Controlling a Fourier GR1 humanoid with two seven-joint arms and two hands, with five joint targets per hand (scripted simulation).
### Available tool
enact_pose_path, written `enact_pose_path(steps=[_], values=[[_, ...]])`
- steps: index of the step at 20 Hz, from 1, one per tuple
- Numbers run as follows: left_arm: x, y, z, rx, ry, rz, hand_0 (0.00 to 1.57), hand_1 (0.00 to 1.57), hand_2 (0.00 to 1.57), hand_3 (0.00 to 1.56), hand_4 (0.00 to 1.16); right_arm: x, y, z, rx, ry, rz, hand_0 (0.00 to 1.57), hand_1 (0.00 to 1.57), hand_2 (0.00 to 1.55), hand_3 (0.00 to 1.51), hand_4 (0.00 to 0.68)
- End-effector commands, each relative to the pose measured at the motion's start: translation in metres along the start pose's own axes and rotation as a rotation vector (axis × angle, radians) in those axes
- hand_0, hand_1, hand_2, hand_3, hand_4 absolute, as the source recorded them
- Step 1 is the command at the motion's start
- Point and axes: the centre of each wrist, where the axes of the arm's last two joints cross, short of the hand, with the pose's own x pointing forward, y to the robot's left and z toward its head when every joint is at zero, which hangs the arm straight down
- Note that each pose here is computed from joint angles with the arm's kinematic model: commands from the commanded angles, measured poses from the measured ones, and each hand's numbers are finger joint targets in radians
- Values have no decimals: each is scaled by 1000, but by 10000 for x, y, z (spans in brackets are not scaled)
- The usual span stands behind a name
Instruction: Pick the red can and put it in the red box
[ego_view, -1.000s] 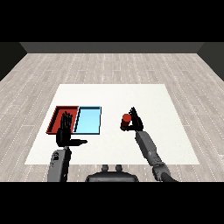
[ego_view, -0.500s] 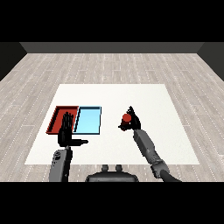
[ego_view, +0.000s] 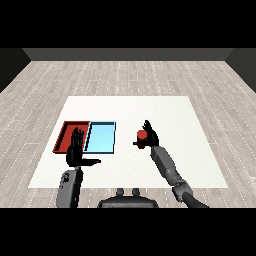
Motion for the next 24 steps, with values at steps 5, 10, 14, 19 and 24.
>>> enact_pose_path(steps=[5, 10, 14, 19, 24], values=[[-28, 3, -125, 10, -8, -1, 0, 0, 0, 0, 0, -25, 51, -6, -13, 30, 16, 0, 0, 0, 0, 0], [133, 28, 105, -10, -13, -8, 0, 0, 0, 0, 0, -150, 53, -11, -67, 44, 122, 1525, 1525, 1502, 1461, 493], [114, 113, 120, -3, -7, -17, 0, 0, 0, 0, 0, -78, -30, -96, -125, 63, 174, 1525, 1525, 1476, 1430, 573], [-13, -178, -79, 14, -14, -22, 0, 0, 0, 0, 0, -58, 127, -120, -120, 79, 224, 1538, 1538, 1472, 1420, 575], [92, 114, -103, 11, -2, -12, 0, 0, 0, 0, 0, -118, 163, -126, -102, 115, 269, 1531, 1531, 1468, 1413, 546]])
